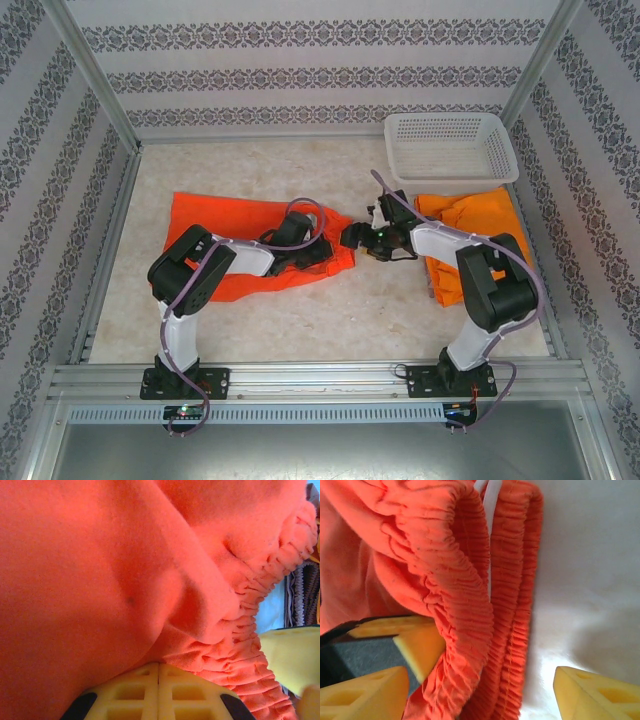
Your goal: Fold and stack the shorts
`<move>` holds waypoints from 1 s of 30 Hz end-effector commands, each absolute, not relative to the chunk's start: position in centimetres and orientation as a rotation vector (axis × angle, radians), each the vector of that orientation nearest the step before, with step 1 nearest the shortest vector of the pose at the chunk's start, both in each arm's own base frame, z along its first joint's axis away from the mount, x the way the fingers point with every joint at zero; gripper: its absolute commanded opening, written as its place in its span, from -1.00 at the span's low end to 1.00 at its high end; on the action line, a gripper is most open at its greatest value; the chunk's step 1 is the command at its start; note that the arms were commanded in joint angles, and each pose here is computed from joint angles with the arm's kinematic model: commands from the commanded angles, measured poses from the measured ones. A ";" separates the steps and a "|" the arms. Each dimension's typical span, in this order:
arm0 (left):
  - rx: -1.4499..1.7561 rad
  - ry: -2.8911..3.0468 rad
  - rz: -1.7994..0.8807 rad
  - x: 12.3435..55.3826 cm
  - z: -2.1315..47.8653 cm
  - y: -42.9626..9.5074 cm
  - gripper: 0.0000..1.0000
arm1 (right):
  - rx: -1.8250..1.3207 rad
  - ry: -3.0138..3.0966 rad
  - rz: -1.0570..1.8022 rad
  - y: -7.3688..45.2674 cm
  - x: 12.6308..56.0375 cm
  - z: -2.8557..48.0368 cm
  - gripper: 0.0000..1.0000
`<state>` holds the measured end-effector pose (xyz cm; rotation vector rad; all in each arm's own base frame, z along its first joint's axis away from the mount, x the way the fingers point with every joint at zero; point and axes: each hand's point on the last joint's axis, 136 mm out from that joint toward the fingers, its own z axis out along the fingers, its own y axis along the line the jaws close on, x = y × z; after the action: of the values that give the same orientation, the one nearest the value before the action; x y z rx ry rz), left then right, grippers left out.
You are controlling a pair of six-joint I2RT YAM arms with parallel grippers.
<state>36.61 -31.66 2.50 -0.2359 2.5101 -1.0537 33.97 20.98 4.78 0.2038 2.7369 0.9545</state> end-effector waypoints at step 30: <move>-0.297 2.485 -0.995 36.7 3.3 -29.5 -0.77 | 0.237 2.740 0.852 23.5 36.2 2.4 -0.94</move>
<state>37.03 -30.93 2.81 -0.2793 2.4680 -1.0616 35.97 23.38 2.99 0.3089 2.7352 0.9299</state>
